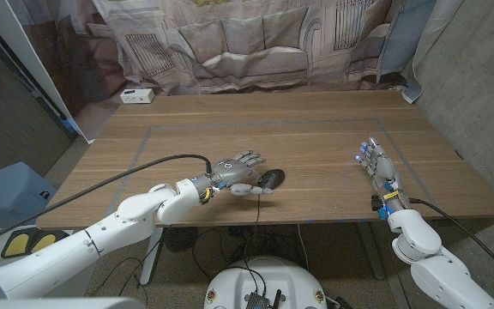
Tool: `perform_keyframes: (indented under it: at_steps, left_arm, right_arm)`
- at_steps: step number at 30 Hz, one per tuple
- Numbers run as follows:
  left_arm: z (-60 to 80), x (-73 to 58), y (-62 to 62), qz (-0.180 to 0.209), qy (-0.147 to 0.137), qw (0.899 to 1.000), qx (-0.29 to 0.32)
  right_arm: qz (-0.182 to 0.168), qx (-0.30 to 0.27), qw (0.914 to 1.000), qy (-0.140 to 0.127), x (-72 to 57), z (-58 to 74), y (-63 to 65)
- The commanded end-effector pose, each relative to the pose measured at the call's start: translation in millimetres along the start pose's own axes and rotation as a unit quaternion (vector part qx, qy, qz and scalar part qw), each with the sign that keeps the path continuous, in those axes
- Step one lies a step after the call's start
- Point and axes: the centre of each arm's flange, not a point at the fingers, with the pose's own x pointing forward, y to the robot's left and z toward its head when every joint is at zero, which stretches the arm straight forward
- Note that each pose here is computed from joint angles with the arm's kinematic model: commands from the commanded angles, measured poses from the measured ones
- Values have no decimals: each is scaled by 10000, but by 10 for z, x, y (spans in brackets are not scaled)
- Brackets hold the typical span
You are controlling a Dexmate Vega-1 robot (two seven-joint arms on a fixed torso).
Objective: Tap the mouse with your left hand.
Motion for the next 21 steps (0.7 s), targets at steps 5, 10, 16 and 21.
perform_keyframes:
  at_steps: [5,10,16,21]
  left_arm:
    - [-30,-5,-79,-156,110,9998,-86]
    - [-35,-8,-84,-155,102,9998,-116]
    - [-40,-16,-74,-95,83,9998,-140]
    - [-74,-26,-12,20,112,9999,-111]
  right_arm:
    - [17,-2,10000,7,2,18,14]
    - [24,-3,10000,2,8,21,21]
    - [24,-13,10000,5,11,24,26]
    - [4,-16,10000,18,13,23,27]
